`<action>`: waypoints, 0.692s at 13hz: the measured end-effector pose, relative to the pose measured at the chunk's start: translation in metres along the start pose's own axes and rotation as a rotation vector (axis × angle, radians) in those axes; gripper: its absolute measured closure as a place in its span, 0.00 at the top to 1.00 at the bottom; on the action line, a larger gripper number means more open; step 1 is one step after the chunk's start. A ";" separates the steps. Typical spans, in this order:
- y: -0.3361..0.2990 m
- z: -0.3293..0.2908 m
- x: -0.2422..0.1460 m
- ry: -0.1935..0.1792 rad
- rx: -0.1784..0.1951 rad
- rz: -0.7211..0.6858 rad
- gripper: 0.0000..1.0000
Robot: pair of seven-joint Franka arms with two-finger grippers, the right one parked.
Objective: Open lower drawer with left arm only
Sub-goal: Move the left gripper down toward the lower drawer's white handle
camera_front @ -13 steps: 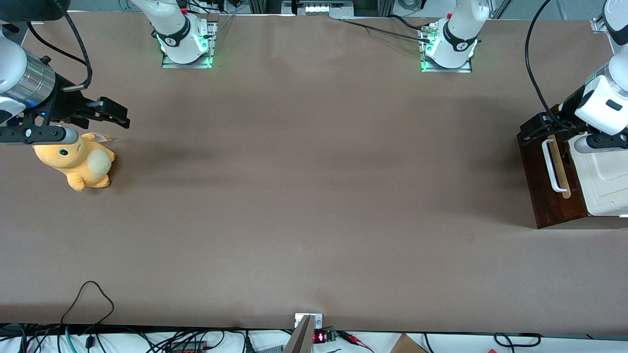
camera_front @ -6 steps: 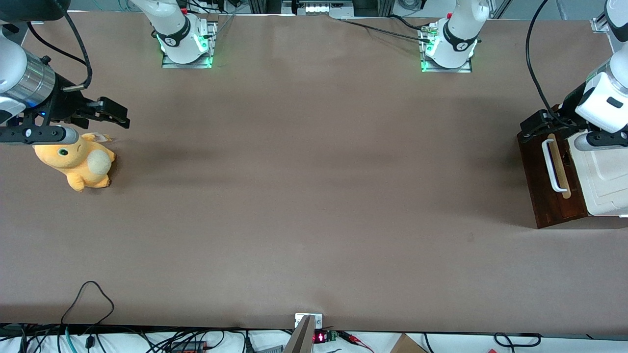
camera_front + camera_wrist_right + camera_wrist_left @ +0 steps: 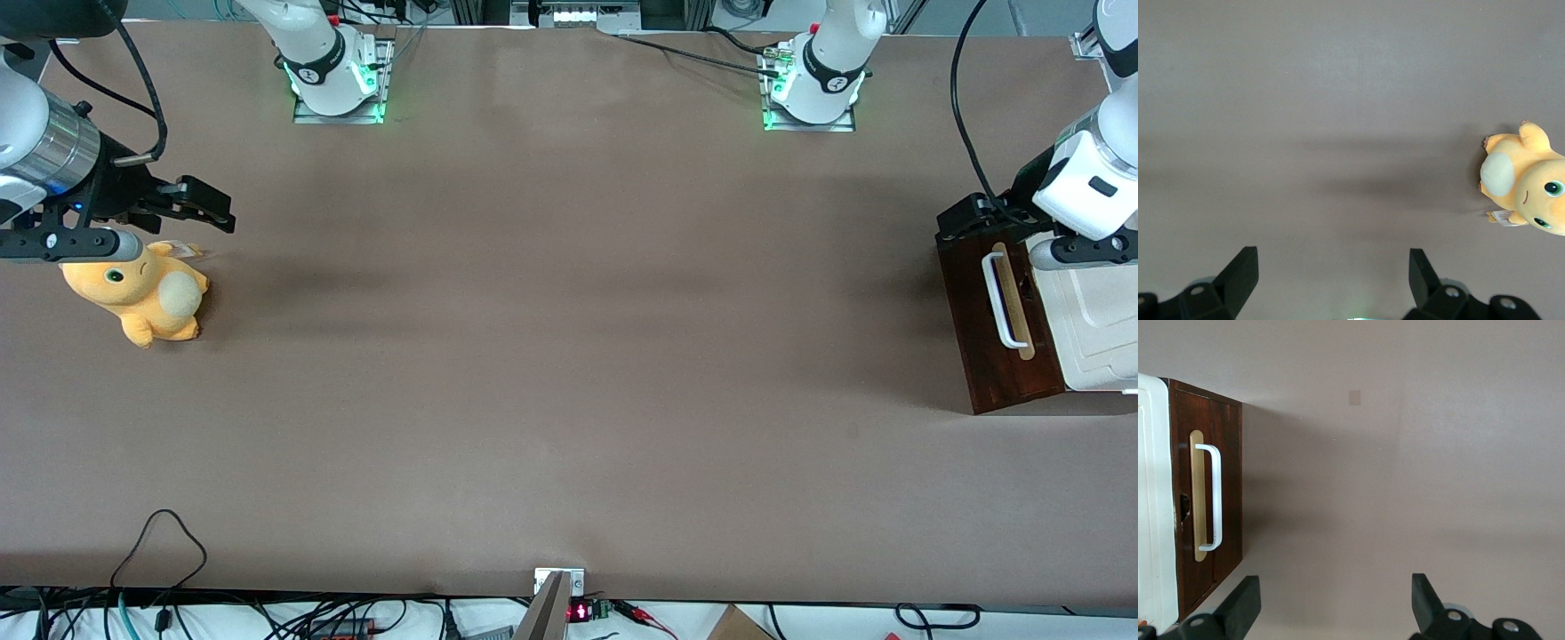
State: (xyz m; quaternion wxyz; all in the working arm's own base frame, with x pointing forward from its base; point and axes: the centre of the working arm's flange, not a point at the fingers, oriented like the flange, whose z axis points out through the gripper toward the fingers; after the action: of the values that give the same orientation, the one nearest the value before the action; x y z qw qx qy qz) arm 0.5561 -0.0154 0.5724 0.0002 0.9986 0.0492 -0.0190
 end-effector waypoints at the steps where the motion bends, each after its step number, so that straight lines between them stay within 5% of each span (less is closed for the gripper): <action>1: 0.000 0.001 0.000 -0.002 0.000 0.013 1.00; 7: 0.000 0.006 0.000 -0.015 0.001 0.047 1.00; 9: -0.003 0.012 0.001 -0.021 0.059 0.058 1.00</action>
State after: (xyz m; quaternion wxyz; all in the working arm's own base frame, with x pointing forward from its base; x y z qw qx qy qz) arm 0.5565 -0.0127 0.5601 -0.0283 0.9989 0.0195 -0.0310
